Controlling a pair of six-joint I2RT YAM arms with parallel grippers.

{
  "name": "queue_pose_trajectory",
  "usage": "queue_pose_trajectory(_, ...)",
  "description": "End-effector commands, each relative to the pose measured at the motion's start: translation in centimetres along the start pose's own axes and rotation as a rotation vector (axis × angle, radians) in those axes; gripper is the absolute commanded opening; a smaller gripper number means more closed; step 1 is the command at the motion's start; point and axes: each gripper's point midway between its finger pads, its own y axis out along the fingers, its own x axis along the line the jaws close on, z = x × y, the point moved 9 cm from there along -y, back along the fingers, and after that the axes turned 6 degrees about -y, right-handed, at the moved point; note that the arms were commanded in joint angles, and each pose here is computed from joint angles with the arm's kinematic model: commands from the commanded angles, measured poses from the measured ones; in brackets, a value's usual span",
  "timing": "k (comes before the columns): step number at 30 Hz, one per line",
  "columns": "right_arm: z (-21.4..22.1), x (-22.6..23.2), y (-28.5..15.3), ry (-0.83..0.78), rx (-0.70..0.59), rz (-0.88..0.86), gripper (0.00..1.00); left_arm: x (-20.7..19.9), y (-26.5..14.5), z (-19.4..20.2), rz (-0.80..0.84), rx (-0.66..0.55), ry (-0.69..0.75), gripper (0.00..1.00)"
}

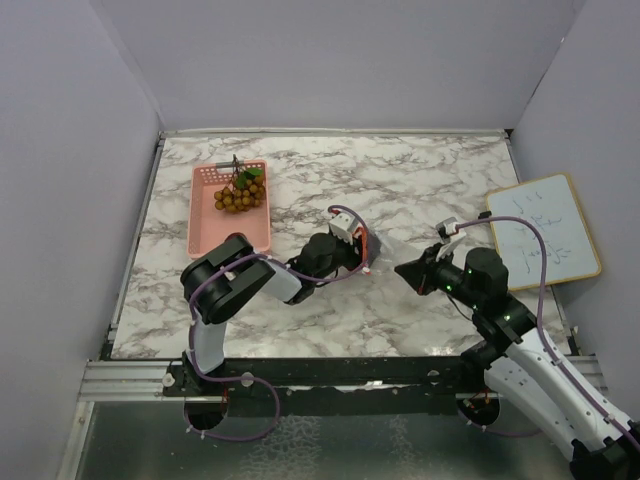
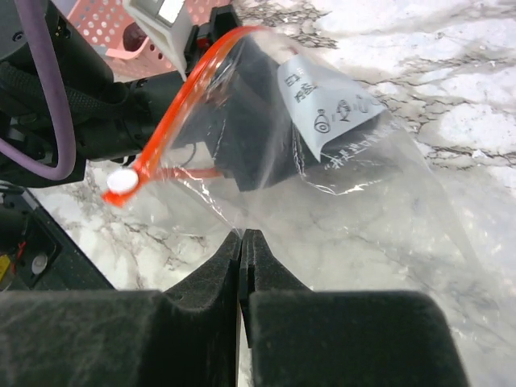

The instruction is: Open the zip-top bag and remove the fake food

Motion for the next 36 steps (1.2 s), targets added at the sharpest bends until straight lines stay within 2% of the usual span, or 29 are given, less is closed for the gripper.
queue_pose_trajectory(1, -0.4, -0.6, -0.2, 0.024, -0.01, 0.098, 0.01, 0.2, -1.0, -0.9, 0.034, -0.039, -0.031, 0.5)
queue_pose_trajectory(10, 0.0, -1.1, 0.8, 0.047, 0.012, 0.123, 0.01, 0.1, -3.5, -2.6, 0.064, -0.092, -0.041, 0.5)
queue_pose_trajectory(16, 0.9, -1.6, 1.9, 0.103, 0.04, 0.153, 0.01, -0.7, -5.8, -3.0, 0.107, -0.075, -0.046, 0.49)
queue_pose_trajectory(19, 0.9, -1.9, 2.2, 0.103, 0.033, 0.171, 0.02, -0.5, -7.4, -3.2, 0.078, -0.099, -0.039, 0.49)
queue_pose_trajectory(25, 0.3, -3.0, 2.5, 0.053, 0.07, 0.286, 0.01, 1.2, -9.4, -5.0, -0.15, -0.084, 0.068, 0.49)
queue_pose_trajectory(30, 0.7, -3.0, 3.5, 0.08, 0.129, 0.262, 0.02, 3.7, -12.5, -7.2, -0.46, -0.137, 0.089, 0.49)
queue_pose_trajectory(36, 1.1, -2.6, 3.6, 0.094, 0.115, 0.21, 0.01, 7.8, -15.9, -9.8, -0.812, -0.179, 0.096, 0.49)
